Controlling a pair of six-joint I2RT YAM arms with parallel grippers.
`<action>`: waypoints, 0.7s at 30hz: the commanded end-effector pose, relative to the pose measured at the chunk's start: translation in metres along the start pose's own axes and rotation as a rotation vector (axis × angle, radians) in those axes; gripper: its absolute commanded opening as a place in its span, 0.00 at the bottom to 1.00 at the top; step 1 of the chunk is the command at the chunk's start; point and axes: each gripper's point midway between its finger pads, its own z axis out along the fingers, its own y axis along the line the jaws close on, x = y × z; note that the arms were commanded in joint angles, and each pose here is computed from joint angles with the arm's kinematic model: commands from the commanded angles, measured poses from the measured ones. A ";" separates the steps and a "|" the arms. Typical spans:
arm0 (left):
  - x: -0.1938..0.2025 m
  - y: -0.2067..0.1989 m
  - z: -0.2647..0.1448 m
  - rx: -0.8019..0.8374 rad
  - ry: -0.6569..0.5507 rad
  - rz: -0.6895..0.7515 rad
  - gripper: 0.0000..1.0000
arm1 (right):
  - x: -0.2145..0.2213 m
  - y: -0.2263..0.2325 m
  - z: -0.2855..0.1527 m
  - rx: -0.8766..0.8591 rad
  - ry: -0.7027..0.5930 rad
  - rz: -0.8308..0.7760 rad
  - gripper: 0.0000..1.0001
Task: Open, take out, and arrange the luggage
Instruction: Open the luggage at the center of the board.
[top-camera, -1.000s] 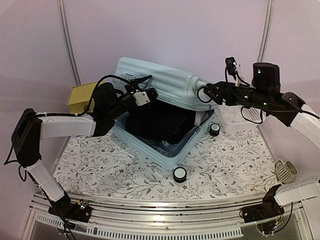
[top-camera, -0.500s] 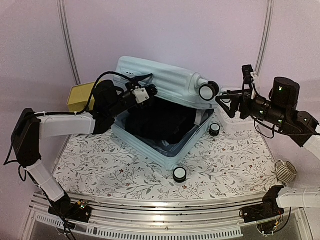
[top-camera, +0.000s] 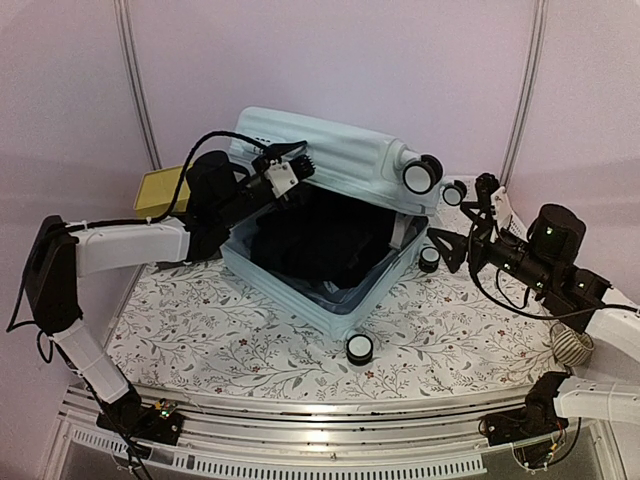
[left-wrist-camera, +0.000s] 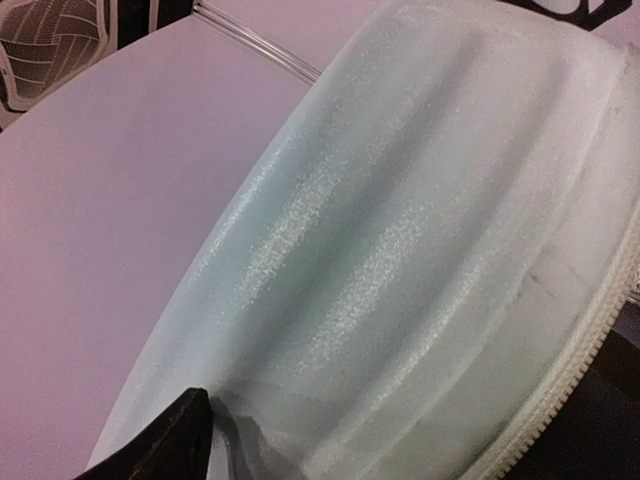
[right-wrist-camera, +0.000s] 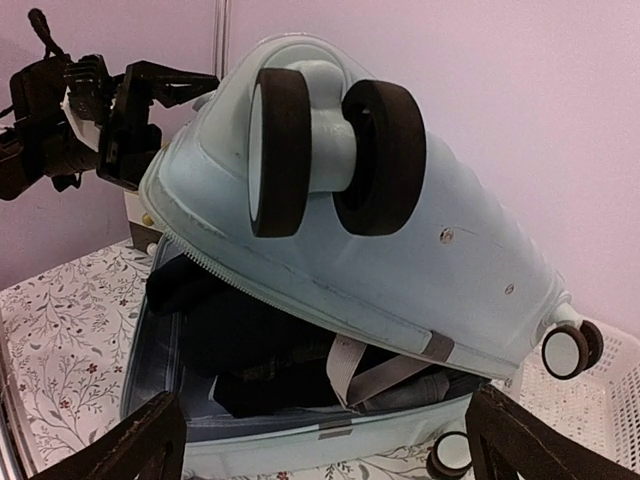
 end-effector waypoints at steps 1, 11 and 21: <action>0.006 0.025 0.004 -0.054 0.031 -0.110 0.73 | -0.023 -0.011 0.007 0.064 -0.109 -0.107 1.00; 0.006 0.030 0.008 -0.072 0.028 -0.167 0.73 | -0.006 -0.009 0.018 0.073 -0.175 -0.190 1.00; 0.002 0.039 0.011 -0.080 0.016 -0.252 0.73 | -0.002 0.003 0.018 0.044 -0.285 -0.339 0.99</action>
